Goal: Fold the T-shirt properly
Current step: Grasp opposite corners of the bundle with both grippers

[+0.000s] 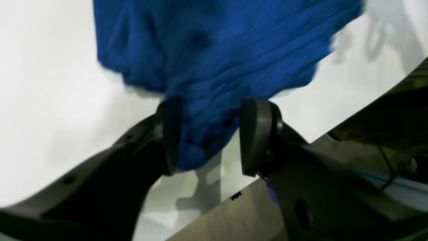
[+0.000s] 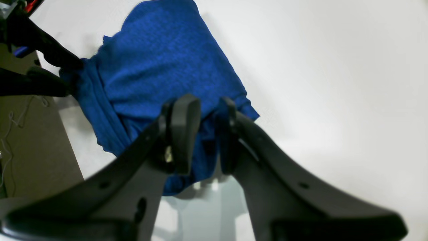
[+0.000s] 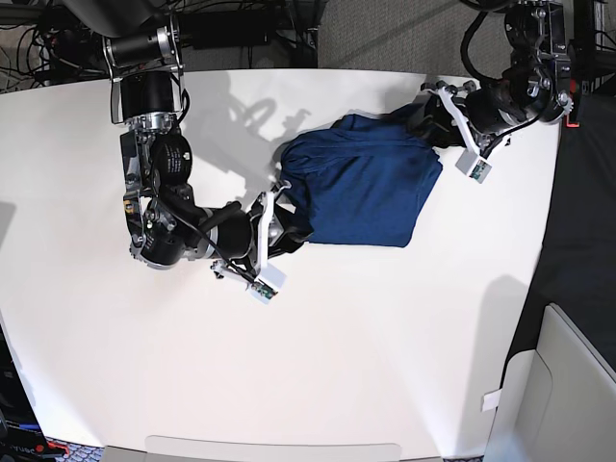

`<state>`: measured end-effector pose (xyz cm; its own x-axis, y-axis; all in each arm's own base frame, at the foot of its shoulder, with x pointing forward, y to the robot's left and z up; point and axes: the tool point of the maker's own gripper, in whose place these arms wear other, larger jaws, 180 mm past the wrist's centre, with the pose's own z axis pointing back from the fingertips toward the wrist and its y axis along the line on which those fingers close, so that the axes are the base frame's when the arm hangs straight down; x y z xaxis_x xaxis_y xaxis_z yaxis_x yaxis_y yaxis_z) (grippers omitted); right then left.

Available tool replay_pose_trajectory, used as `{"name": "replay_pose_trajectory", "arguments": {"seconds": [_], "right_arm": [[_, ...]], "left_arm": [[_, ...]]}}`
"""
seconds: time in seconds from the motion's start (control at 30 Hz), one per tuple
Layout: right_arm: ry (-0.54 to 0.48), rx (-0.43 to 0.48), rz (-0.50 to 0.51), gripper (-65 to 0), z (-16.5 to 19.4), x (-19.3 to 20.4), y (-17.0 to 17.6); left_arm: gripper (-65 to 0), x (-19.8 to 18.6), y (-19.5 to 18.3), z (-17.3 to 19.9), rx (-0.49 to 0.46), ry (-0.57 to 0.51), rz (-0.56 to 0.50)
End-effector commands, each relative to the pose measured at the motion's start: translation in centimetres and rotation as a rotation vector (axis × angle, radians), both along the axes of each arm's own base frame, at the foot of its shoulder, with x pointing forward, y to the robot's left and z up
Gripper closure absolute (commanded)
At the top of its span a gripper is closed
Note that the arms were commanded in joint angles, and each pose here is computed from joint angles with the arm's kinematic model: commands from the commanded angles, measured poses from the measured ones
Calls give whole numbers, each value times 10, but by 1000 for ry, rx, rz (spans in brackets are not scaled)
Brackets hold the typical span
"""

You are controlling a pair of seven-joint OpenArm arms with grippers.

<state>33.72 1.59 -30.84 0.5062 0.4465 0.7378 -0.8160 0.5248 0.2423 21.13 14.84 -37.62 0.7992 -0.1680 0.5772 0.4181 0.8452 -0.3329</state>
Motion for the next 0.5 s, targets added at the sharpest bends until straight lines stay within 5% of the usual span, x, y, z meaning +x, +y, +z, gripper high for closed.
{"name": "replay_pose_trajectory", "arguments": {"seconds": [0.0,0.47], "right_arm": [[-52,38,5,-124,19,8,4],[-48,35,1,-124,16,7,2]], "left_arm": [[-226,8,0,10,-21,-45,2],[-65,15,-2,30,-9,-114,-8]]}}
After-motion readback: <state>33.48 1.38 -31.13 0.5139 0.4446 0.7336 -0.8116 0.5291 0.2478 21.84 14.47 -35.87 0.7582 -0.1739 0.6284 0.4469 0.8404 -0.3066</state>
